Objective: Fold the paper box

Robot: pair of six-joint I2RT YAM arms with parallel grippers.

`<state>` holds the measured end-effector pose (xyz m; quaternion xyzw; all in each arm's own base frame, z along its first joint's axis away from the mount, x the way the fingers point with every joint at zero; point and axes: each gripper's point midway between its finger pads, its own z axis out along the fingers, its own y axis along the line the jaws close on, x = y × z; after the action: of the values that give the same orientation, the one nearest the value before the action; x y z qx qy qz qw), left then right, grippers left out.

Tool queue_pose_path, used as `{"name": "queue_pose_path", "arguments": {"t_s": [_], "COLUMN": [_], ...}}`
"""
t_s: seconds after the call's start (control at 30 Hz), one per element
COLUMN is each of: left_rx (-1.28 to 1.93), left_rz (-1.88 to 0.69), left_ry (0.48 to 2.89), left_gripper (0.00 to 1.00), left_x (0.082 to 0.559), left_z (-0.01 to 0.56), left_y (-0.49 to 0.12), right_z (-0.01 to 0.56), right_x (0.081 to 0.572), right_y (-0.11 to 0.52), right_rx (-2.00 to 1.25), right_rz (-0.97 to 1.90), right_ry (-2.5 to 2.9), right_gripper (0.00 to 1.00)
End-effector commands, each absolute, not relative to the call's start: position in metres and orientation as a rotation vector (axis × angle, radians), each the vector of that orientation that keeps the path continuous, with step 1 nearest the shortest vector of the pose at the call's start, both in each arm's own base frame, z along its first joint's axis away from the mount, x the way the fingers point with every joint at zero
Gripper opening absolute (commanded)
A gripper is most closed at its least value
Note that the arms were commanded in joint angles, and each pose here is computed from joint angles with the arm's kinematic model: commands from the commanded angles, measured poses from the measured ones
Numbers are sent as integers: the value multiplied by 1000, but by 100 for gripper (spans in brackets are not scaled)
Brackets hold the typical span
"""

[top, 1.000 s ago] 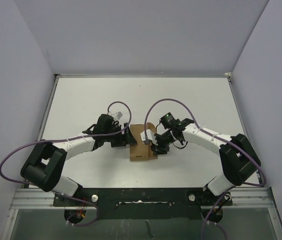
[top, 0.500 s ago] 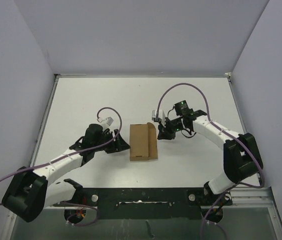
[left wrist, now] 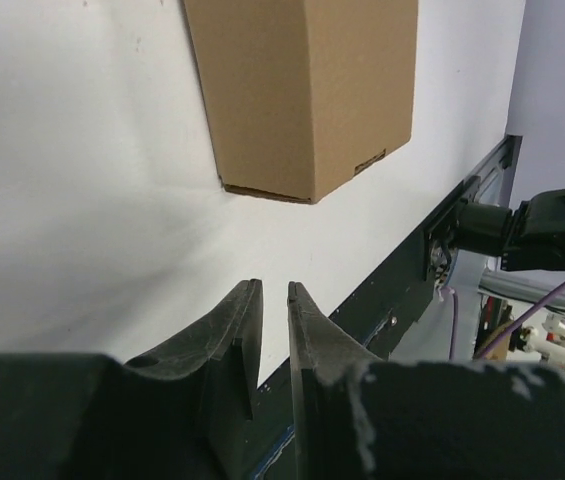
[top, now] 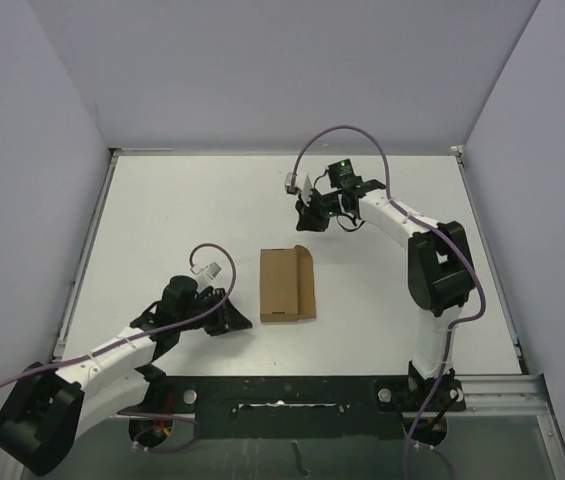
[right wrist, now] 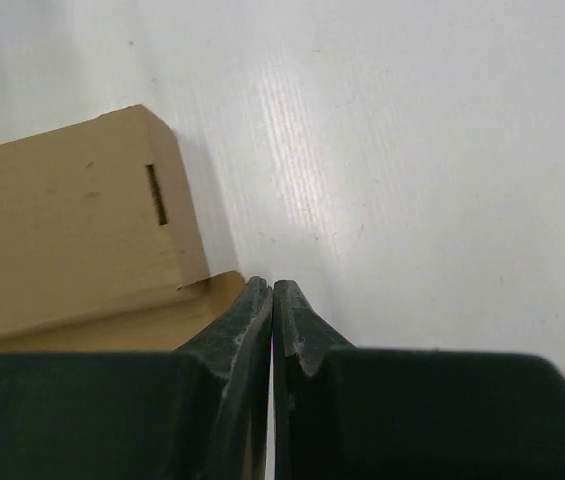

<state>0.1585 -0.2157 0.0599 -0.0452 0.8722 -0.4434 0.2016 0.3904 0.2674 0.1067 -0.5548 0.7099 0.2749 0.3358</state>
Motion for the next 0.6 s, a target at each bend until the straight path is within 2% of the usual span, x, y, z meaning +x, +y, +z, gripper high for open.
{"name": "queue_pose_path", "arguments": {"t_s": [0.0,0.33,0.57], "left_rx": [-84,-107,-160], "left_rz": [-1368,-1365,-1291], "left_ry": [2376,2430,2443], "left_gripper": [16,16,16], "left_x": [161,182,199], "left_z": [75,58,51], "left_y": [-238,-261,-253], "right_z": [105,81,75], "right_x": [407,390,372], "right_y": [282,296,286], "right_rx": [-1471,-1578,-1610], "right_rz": [714,738,746], "right_ry": [1862,1865,1878], "right_gripper": [0,0,0]}}
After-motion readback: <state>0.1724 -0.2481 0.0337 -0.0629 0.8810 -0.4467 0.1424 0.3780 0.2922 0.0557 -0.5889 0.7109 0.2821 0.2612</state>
